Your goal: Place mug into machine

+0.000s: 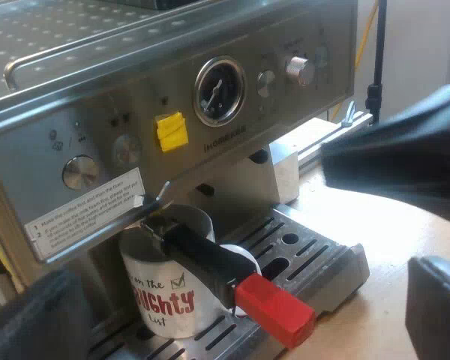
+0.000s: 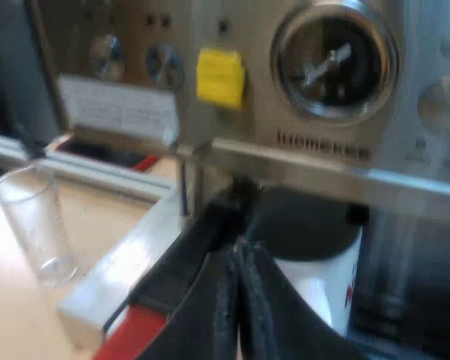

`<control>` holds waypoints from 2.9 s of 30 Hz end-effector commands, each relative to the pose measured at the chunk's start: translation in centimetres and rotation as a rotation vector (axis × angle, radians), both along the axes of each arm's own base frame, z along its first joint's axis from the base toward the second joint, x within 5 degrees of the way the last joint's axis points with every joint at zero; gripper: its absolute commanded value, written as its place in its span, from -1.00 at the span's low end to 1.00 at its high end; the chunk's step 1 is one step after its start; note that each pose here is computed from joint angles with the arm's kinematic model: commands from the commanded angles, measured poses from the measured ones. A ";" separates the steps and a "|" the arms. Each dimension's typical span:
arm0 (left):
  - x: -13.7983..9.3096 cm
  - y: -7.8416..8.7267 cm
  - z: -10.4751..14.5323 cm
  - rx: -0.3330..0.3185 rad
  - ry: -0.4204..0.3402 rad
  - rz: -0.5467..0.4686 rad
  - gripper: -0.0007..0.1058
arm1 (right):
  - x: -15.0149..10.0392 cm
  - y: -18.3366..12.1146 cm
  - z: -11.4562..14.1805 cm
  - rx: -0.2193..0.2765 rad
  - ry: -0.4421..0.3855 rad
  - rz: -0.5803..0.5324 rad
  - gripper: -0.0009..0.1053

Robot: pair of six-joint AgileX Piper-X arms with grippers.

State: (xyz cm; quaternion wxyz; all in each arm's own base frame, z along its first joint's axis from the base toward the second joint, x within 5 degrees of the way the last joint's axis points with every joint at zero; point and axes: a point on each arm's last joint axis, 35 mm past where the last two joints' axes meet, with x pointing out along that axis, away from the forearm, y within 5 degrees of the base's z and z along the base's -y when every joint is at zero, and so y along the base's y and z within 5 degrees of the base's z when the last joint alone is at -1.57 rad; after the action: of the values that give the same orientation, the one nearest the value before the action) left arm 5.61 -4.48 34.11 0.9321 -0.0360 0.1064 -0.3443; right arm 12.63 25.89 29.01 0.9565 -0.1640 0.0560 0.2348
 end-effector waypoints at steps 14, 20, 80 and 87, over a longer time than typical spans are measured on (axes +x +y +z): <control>-0.5 0.4 0.8 -0.010 0.003 0.010 0.65 | 4.3 4.9 1.9 -0.033 -0.044 -0.006 -0.98; -0.5 0.4 0.8 -0.008 0.005 0.010 0.65 | 5.8 5.4 1.8 -0.035 -0.043 -0.040 -0.98; 1.9 -0.9 10.0 -0.152 0.041 0.116 0.65 | -0.1 -10.0 13.1 0.033 -0.002 -0.025 0.47; 5.1 -0.1 11.4 -0.161 0.073 0.285 0.65 | 1.3 -15.1 13.3 0.030 0.062 -0.109 0.46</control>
State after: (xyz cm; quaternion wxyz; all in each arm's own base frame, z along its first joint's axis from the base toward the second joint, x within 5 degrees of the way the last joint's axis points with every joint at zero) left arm 9.66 -5.56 45.15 0.9502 -0.1212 0.1112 -0.2648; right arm 13.75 12.13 41.81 0.9655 -0.1422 0.0893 0.1991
